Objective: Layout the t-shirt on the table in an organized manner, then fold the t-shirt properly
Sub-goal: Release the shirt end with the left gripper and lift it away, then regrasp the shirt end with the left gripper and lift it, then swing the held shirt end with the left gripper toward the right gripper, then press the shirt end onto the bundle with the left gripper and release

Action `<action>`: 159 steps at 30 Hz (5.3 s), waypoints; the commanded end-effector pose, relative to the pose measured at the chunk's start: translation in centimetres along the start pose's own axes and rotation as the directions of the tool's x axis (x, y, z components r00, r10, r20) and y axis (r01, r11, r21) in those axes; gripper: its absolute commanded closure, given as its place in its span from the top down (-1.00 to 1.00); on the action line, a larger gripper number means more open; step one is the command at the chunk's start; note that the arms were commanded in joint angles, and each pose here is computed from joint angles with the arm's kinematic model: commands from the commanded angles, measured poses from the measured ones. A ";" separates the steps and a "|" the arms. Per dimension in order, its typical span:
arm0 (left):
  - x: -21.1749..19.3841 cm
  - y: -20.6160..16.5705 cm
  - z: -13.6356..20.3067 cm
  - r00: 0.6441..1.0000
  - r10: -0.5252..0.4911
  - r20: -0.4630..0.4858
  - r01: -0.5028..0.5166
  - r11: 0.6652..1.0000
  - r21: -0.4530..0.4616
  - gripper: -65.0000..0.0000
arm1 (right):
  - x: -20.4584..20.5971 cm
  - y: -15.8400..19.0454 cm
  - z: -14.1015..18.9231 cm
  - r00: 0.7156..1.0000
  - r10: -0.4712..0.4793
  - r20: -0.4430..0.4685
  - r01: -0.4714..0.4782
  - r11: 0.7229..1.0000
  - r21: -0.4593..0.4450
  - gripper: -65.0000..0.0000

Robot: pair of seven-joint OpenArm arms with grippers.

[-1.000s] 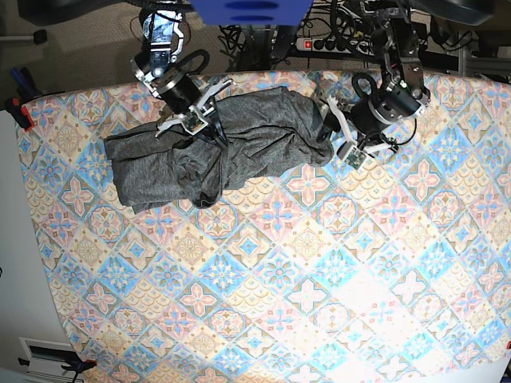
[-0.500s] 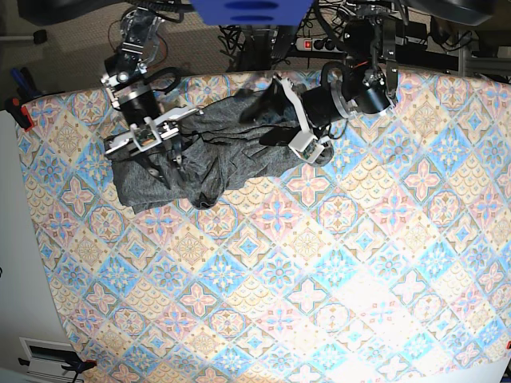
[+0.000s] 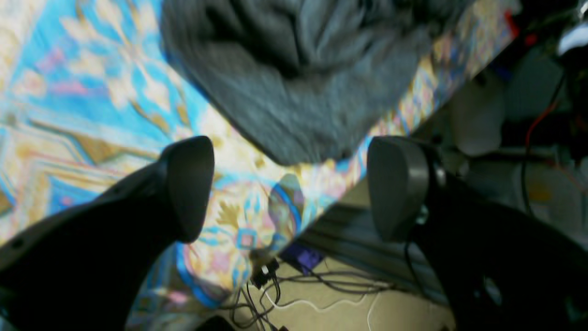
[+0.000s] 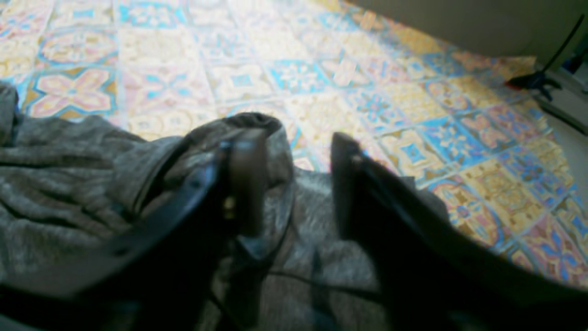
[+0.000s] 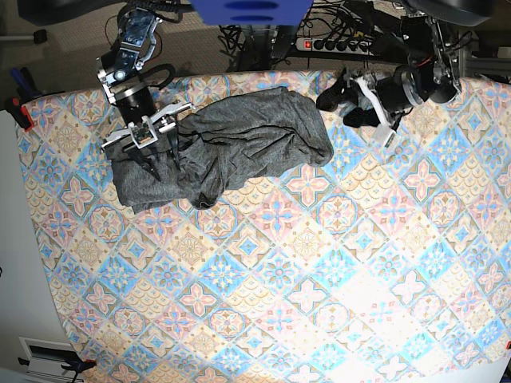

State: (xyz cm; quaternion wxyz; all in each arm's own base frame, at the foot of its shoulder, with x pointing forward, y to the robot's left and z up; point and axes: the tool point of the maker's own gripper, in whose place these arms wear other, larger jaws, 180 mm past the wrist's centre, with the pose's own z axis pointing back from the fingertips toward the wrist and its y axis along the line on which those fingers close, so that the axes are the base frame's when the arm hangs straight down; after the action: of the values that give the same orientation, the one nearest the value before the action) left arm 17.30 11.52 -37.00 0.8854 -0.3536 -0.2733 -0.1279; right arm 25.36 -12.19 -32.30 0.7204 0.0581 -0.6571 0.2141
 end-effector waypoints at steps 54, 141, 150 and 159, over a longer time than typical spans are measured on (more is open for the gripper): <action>0.6 0.2 -20.1 0.902 0.274 -0.334 -0.356 0.910 -0.212 -1.00 | 1.1 -3.6 -2.3 0.996 -0.013 0.086 0.020 0.997 -0.078 0.35; 19.2 -8.6 -13.1 0.499 -0.777 -0.383 0.863 0.485 0.141 -1.00 | -1.5 -8.4 1.2 0.997 -0.078 0.013 0.079 0.962 -0.260 0.35; 14.9 -13.4 -16.0 0.316 -0.848 -0.426 0.941 0.339 0.024 -1.00 | -1.6 -8.4 1.2 0.997 -0.082 0.011 0.082 0.962 -0.260 0.35; 11.1 -13.5 -17.2 0.282 -0.842 -0.460 0.935 0.348 -0.065 -1.00 | -2.4 -8.1 1.2 0.995 -0.104 0.000 0.100 0.961 -0.257 0.35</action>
State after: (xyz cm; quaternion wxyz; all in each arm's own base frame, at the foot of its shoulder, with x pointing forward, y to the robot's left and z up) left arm 26.93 -9.73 -34.57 0.7317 -0.0032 -0.2225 -0.6442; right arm 26.78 -20.20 -34.55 0.7579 0.0003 -0.6459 0.0911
